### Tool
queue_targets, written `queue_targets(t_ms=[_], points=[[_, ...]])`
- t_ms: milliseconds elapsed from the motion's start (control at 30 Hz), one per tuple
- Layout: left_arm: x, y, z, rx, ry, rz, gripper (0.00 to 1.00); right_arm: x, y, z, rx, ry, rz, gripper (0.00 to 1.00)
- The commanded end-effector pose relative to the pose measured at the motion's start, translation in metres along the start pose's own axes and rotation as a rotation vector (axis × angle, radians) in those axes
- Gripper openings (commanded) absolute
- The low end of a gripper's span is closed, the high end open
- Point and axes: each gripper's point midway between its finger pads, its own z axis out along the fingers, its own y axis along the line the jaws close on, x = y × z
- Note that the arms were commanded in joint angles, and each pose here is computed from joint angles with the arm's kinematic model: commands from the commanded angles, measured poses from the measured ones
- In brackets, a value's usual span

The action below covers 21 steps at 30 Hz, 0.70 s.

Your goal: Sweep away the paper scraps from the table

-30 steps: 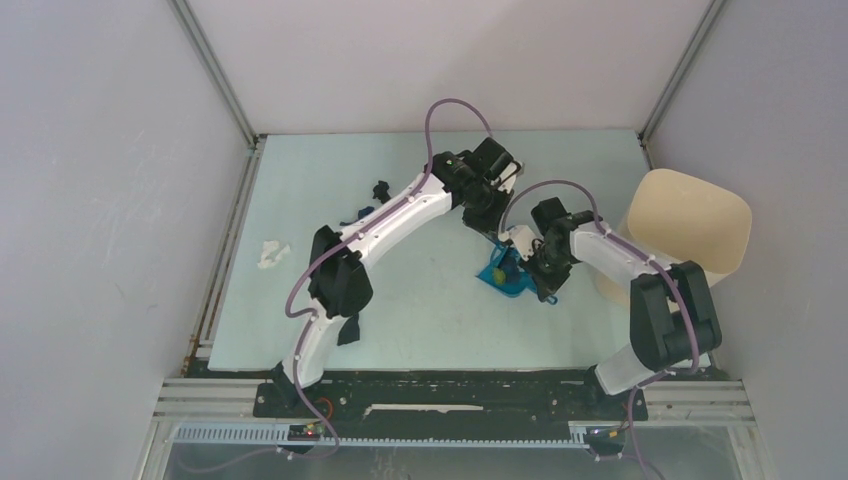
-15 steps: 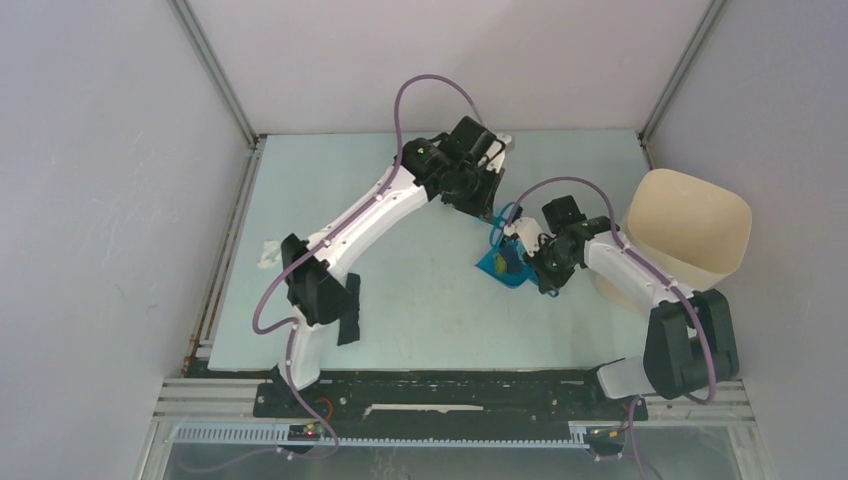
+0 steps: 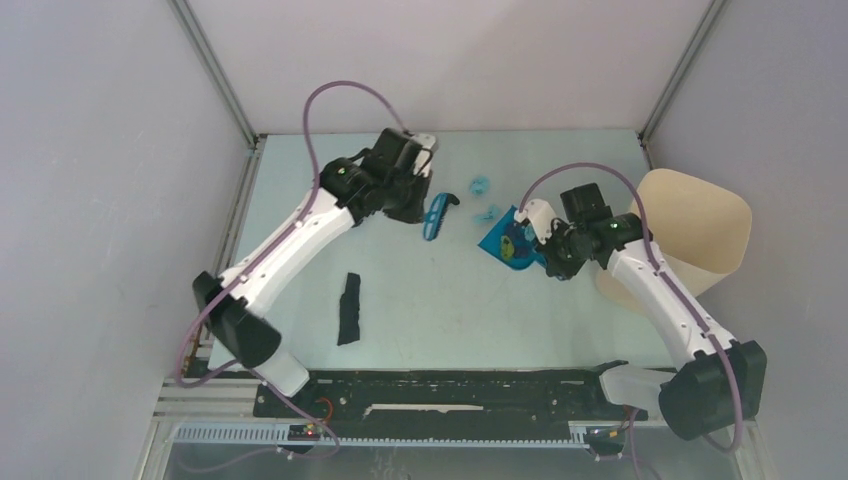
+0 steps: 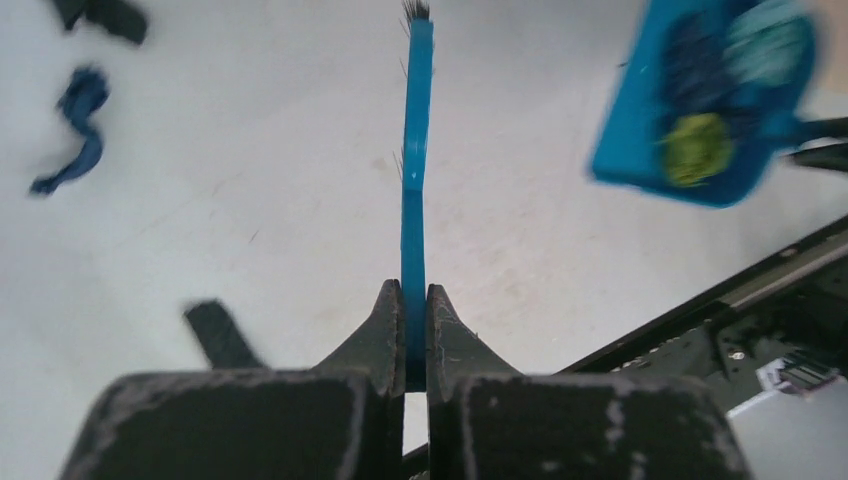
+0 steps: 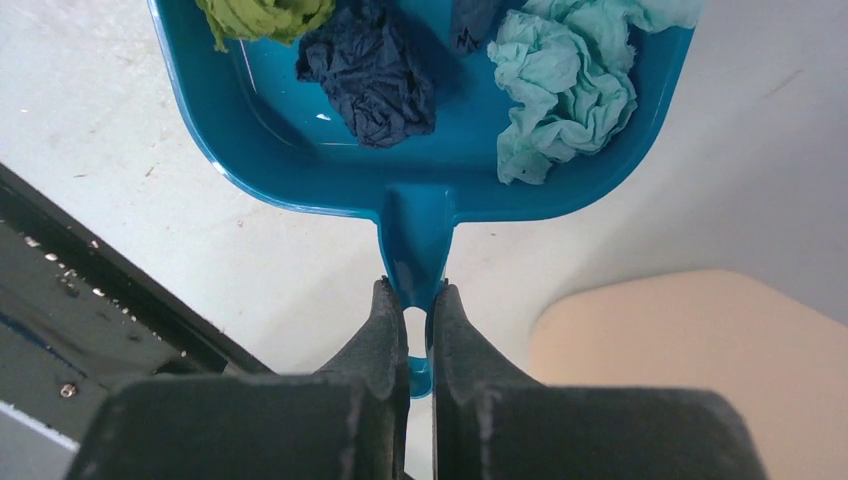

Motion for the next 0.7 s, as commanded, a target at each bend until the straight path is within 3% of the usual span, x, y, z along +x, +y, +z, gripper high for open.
queue_targets(t_ms=[0,167,367,667], points=[[0.021,0.027,-0.003,-0.059,-0.048,-0.016,0.00,-0.026,-0.004,-0.051,0.033,-0.064,-0.063,0.00],[0.055,0.036,0.011,-0.054,-0.070,-0.040,0.00,-0.032,0.002,-0.075,0.030,-0.055,-0.088,0.00],[0.096,0.031,0.030,0.000,0.039,-0.056,0.00,-0.027,0.012,-0.093,0.027,-0.016,-0.123,0.00],[0.112,0.027,0.032,0.026,0.105,-0.037,0.00,-0.016,0.020,-0.118,0.020,-0.007,-0.133,0.00]])
